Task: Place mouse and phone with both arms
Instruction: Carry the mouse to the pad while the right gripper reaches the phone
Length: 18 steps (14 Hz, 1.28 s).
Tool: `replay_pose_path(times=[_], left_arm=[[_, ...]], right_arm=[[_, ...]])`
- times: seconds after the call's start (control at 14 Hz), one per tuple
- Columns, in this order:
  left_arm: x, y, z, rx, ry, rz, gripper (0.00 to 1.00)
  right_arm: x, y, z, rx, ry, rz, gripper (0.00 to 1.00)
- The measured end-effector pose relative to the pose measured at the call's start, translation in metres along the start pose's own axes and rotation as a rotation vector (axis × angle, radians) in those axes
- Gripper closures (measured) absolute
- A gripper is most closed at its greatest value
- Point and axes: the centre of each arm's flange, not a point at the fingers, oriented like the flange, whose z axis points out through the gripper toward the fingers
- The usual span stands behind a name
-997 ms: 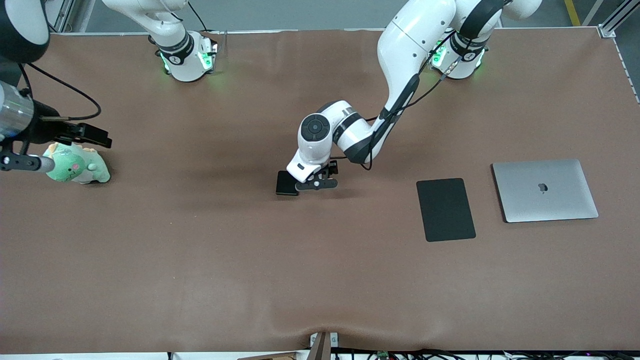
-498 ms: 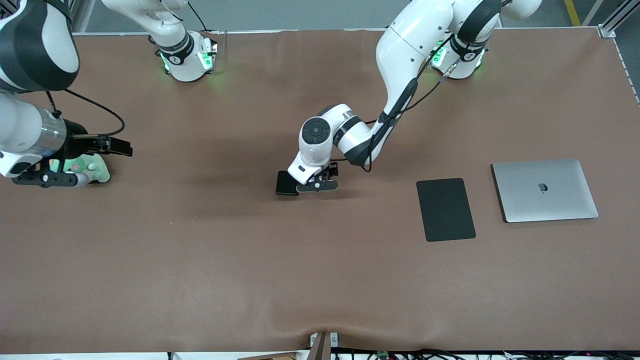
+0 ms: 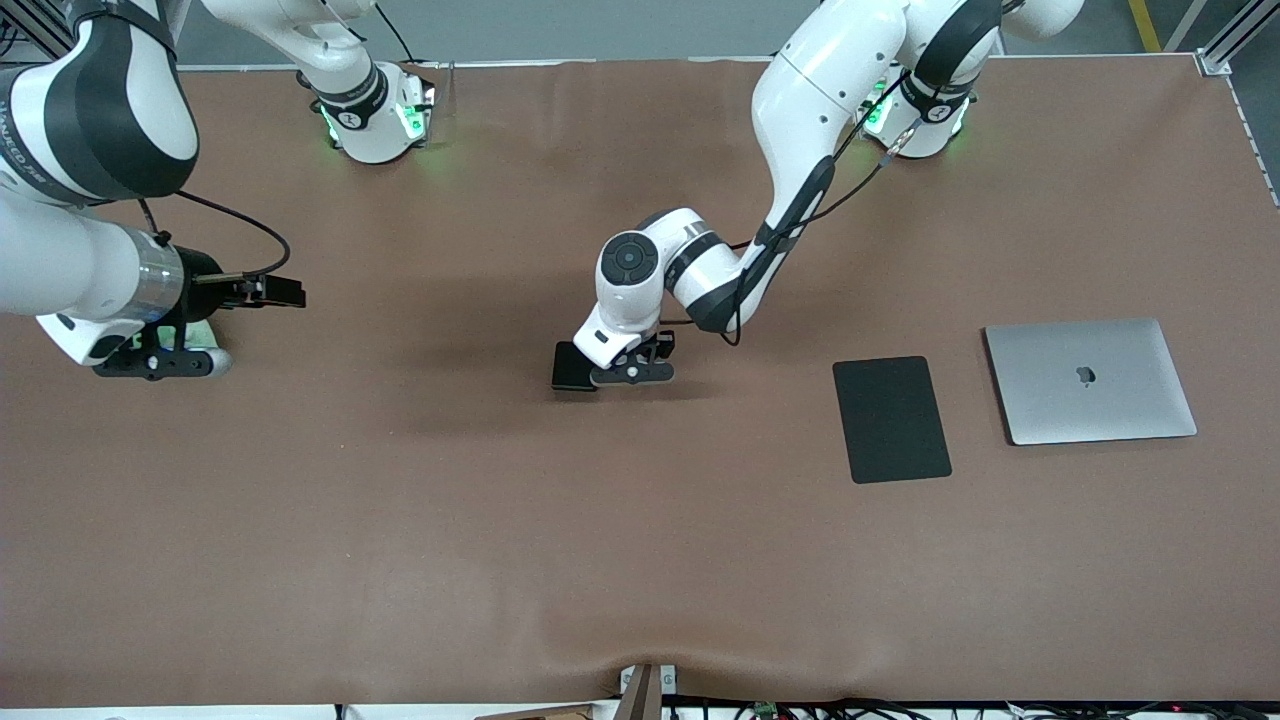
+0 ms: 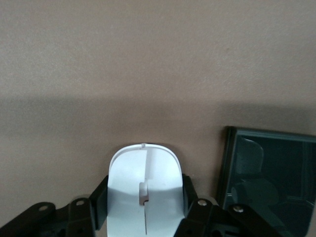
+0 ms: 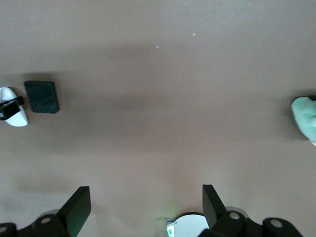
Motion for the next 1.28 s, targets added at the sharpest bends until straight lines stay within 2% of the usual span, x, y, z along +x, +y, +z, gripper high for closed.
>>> replay_pose_path(times=[0.21, 0.57, 0.85, 1.07, 1.28], left_arm=[[0.013, 0.001, -0.019, -0.021, 0.025, -0.013, 0.41], [0.062, -0.032, -0.092, -0.025, 0.059, -0.095, 0.41], [0.074, -0.065, -0.130, 0.038, 0.011, -0.112, 0.41], [0.081, -0.103, -0.142, 0.042, -0.023, -0.066, 0.41], [0.093, -0.144, -0.152, 0.038, -0.048, -0.076, 0.41]], right_arm=[[0.005, -0.007, 0.009, 0.063, -0.015, -0.005, 0.00], [0.011, -0.038, 0.030, 0.067, 0.001, -0.019, 0.00], [0.011, -0.088, 0.059, 0.050, 0.040, -0.024, 0.00], [0.011, -0.114, 0.086, 0.045, 0.066, 0.030, 0.00], [0.007, -0.145, 0.114, 0.043, 0.107, 0.056, 0.00]])
